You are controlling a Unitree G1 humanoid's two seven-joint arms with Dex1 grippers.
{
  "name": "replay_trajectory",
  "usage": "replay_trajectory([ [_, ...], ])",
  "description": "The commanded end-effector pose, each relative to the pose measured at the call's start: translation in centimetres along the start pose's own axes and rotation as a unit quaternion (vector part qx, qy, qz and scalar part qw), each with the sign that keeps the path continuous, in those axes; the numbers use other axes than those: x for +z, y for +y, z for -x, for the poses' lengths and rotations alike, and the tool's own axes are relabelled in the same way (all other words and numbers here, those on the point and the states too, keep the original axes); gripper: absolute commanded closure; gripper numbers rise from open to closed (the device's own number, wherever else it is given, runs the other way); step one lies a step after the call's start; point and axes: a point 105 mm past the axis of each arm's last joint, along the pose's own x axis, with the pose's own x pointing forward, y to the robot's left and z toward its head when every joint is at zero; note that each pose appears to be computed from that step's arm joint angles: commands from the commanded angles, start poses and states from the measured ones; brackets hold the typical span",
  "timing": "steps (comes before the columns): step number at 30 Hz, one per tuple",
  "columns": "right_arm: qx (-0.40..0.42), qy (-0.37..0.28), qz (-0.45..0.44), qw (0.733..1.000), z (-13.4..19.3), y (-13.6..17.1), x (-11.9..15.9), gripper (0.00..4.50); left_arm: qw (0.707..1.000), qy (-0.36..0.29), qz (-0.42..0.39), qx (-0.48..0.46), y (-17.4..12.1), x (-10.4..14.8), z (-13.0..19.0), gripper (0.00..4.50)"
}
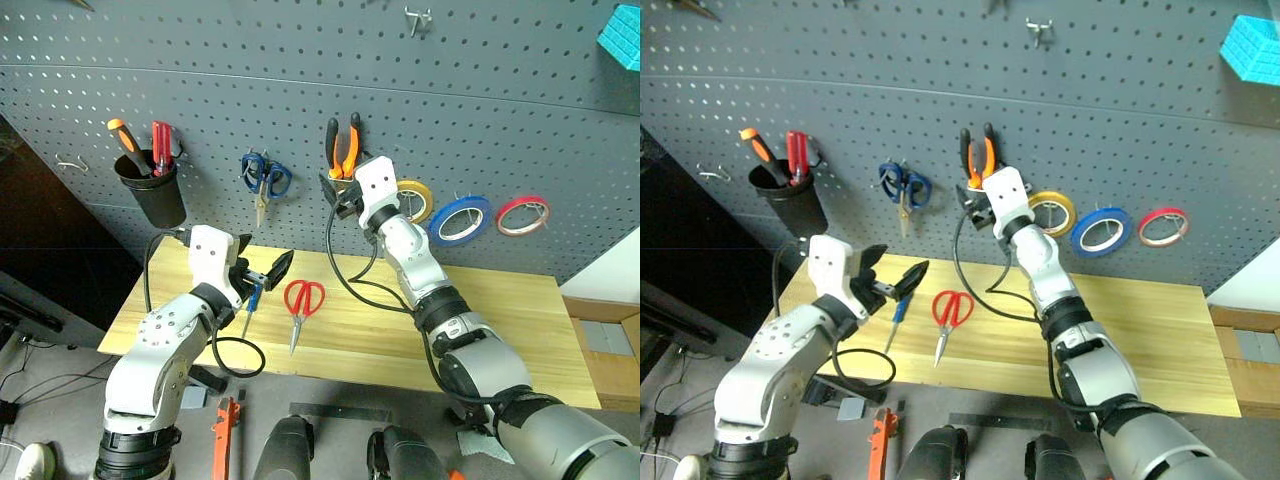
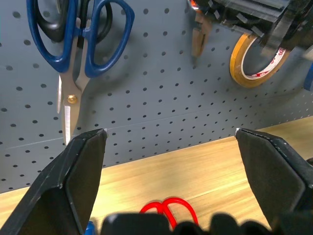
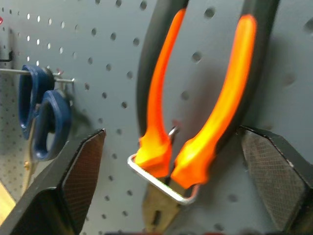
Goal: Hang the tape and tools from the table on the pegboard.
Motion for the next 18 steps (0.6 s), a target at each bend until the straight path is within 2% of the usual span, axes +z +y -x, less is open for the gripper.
replay_trajectory([
  [1,0.012,-0.019,0.018,1.000,1.2,-0.6,1.1,0.05,1.000,-0.026,-0.014,-0.006,-0.3,1.1,-0.4,0.00],
  [7,0.046,-0.016,0.031,0.998,5.2,-1.3,2.5,0.05,1.000,-0.015,-0.017,0.021,-0.1,0.1,-1.1,0.00],
  [10,0.091,0.002,0.040,0.995,7.8,-0.6,2.6,0.05,0.999,0.009,-0.017,0.030,-0.4,-1.3,-1.8,0.00],
  [12,0.126,0.020,0.053,0.990,9.4,0.3,2.1,0.05,0.998,0.024,-0.020,0.045,-0.3,-2.0,-2.3,0.00],
  [16,0.198,0.089,0.019,0.976,14.0,1.9,-0.4,0.05,0.993,0.083,-0.025,0.083,-0.3,-4.7,-3.0,0.00],
  [18,0.242,0.121,-0.010,0.963,16.3,2.7,-1.2,0.05,0.984,0.137,-0.024,0.110,0.0,-7.4,-3.0,0.00],
])
